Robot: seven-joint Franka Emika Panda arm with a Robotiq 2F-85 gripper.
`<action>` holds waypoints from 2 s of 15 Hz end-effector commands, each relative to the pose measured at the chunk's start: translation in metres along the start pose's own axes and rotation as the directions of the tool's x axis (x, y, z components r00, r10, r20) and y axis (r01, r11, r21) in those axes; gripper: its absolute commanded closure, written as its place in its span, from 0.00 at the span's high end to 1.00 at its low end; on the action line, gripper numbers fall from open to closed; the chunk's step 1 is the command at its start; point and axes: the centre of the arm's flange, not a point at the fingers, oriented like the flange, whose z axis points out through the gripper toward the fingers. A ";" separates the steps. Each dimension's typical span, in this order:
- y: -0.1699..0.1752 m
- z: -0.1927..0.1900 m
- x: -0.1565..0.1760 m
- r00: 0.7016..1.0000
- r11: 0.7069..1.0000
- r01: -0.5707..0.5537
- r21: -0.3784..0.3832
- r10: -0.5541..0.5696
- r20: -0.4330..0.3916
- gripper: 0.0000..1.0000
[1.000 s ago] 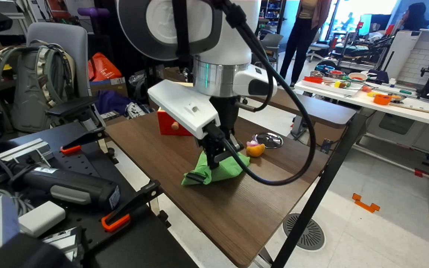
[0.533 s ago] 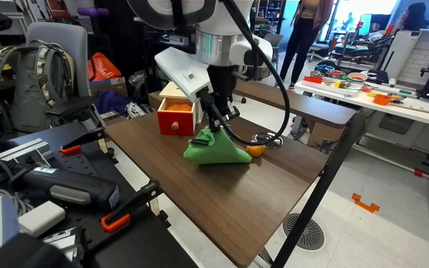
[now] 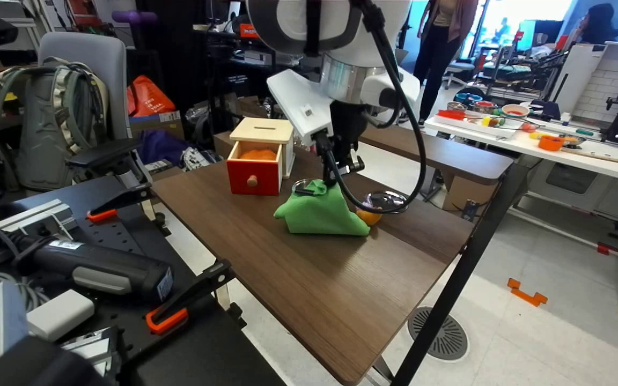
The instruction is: Fold the cloth
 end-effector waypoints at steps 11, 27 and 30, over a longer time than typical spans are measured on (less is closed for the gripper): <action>0.061 0.115 0.061 0.976 0.973 -0.185 -0.138 0.199 0.093 0.04; 0.048 0.017 0.024 0.987 0.980 -0.157 -0.123 0.158 -0.003 1.00; 0.046 -0.023 0.007 0.987 0.981 -0.159 -0.111 0.158 -0.026 1.00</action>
